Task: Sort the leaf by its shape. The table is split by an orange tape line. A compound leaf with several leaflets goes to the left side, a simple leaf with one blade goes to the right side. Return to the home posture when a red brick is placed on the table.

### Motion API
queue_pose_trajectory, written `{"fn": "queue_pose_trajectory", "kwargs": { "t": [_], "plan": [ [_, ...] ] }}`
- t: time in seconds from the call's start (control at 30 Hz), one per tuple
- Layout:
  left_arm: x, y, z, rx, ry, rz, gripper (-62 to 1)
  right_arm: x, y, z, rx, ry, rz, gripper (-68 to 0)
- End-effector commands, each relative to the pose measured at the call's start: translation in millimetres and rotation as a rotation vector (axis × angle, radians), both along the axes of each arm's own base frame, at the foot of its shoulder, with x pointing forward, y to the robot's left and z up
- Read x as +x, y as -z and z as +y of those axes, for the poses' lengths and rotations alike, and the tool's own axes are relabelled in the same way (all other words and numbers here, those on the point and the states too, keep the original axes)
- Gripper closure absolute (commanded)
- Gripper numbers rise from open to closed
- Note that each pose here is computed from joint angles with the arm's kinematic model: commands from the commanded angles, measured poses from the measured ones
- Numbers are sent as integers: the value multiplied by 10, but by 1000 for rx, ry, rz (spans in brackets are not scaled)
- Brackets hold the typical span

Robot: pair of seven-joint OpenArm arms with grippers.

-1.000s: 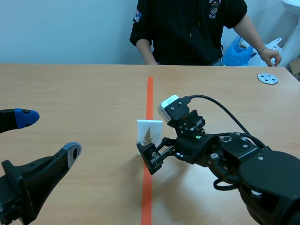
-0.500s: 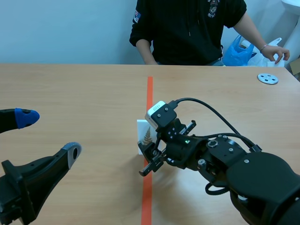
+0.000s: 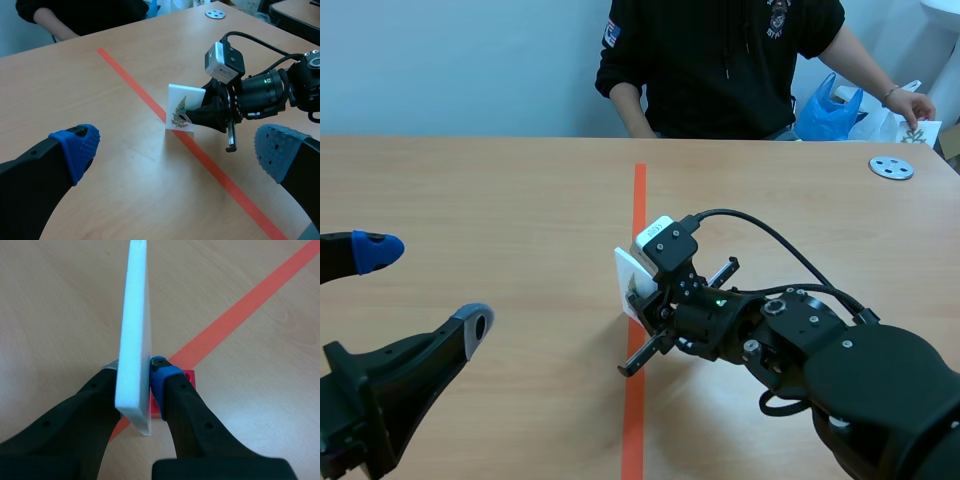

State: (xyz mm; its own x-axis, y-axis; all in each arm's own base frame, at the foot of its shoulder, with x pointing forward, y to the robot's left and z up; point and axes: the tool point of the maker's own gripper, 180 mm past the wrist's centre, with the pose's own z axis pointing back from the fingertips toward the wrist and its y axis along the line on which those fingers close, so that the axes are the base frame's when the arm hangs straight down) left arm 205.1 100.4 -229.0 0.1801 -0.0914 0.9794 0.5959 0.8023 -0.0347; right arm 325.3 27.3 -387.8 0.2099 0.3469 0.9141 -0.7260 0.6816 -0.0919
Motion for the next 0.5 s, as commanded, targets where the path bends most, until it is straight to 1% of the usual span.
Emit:
{"fn": "queue_pose_trajectory", "kwargs": {
  "t": [0.0,0.13,0.27,0.37,0.47],
  "plan": [
    [4,-111,-54,-27,7,-30,-623,79,-132,17,26,2,-35,-46],
    [4,-111,-54,-27,7,-30,-623,91,-181,33,33,-3,-46,-46],
    [4,-111,-54,-27,7,-30,-623,161,-370,18,47,0,-94,-46],
    [4,-111,-54,-27,7,-30,-623,241,-559,-118,69,47,-126,-46],
    [4,-111,-54,-27,7,-30,-623,305,-745,-356,118,126,-146,-46]
  ]
}}
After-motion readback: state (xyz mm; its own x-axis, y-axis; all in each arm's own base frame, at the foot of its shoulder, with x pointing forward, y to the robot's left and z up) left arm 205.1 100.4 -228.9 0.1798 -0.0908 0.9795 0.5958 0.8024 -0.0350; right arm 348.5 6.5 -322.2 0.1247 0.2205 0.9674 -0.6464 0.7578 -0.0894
